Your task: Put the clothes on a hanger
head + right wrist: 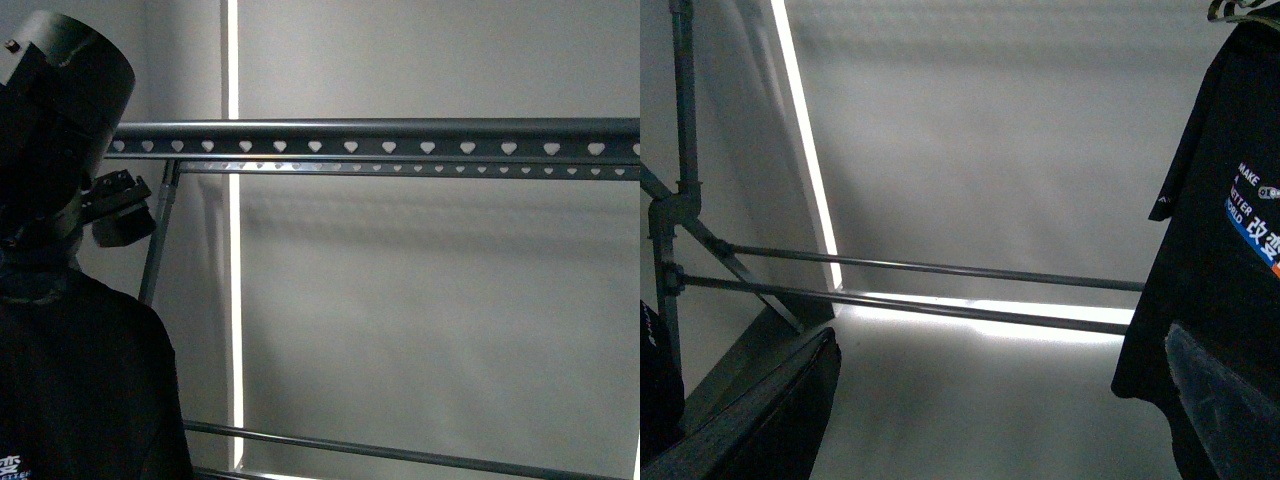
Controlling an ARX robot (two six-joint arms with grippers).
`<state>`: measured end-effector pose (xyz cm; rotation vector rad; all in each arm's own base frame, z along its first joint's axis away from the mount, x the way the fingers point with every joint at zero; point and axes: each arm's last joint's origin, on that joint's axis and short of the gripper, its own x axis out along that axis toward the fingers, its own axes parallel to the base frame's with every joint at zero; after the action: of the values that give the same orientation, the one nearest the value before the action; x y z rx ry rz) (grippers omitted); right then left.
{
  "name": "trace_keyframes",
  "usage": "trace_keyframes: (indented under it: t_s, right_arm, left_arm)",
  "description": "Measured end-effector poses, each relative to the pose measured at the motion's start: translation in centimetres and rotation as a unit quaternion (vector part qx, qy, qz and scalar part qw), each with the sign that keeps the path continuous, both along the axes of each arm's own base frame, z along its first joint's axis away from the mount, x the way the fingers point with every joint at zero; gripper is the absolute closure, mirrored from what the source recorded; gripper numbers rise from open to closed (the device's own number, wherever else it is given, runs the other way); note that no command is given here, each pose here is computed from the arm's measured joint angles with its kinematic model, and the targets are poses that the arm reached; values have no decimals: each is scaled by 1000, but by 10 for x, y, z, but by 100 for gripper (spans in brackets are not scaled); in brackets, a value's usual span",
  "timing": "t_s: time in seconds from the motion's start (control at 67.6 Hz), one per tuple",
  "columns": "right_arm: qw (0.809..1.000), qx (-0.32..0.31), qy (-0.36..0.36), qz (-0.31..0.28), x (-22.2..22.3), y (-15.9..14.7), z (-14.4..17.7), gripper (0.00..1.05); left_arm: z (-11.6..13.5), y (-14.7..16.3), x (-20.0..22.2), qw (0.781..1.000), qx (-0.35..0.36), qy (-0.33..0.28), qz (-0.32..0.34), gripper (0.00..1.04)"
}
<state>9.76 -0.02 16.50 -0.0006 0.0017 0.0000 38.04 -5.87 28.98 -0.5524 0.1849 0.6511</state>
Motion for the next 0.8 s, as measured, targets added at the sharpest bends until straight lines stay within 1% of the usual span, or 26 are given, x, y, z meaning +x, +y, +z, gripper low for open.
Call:
trace_keyframes:
  t_s: [0.163, 0.207, 0.222, 0.266, 0.325, 0.37, 0.444, 0.488, 0.518, 0.562, 0.636, 0.666, 0.71, 0.784, 0.799]
  right_arm:
    - [1000, 0, 0, 0, 0, 0, 0, 7]
    - [1000, 0, 0, 0, 0, 0, 0, 7]
    - [1000, 0, 0, 0, 0, 0, 0, 7]
    - [1000, 0, 0, 0, 0, 0, 0, 7]
    - [1000, 0, 0, 0, 0, 0, 0, 7]
    - [1000, 0, 0, 0, 0, 0, 0, 7]
    - [1000, 0, 0, 0, 0, 0, 0, 7]
    - [1000, 0, 0, 0, 0, 0, 0, 7]
    - [1000, 0, 0, 0, 0, 0, 0, 7]
    - [1000, 0, 0, 0, 0, 0, 0, 7]
    - [1000, 0, 0, 0, 0, 0, 0, 7]
    - [1000, 0, 0, 0, 0, 0, 0, 7]
    - [1000, 0, 0, 0, 0, 0, 0, 7]
    - [1000, 0, 0, 0, 0, 0, 0, 7]
    - [1000, 0, 0, 0, 0, 0, 0, 7]
  left_arm:
    - [-8, 2, 28, 1000, 6, 17, -15, 7]
    - [-13, 4, 34, 1000, 10, 24, -12, 17]
    - [-15, 5, 36, 999, 11, 30, -11, 22]
    - [-18, 7, 39, 999, 12, 38, -12, 33]
    - [-20, 8, 40, 999, 14, 42, -13, 41]
    - [-20, 8, 40, 999, 15, 44, -17, 50]
    - [-20, 9, 40, 999, 17, 45, -21, 61]
    - [-20, 8, 41, 998, 17, 45, -27, 70]
    - [-20, 8, 41, 998, 17, 46, -31, 73]
    - [-21, 7, 40, 998, 13, 49, -45, 85]
    - [-25, 4, 35, 996, -1, 54, -75, 99]
    - [-28, 1, 29, 993, -7, 64, -101, 101]
    - [-30, -1, 23, 987, -9, 76, -139, 101]
    - [-29, -3, 13, 979, -6, 87, -185, 101]
    - [-29, -4, 8, 975, -2, 89, -203, 101]
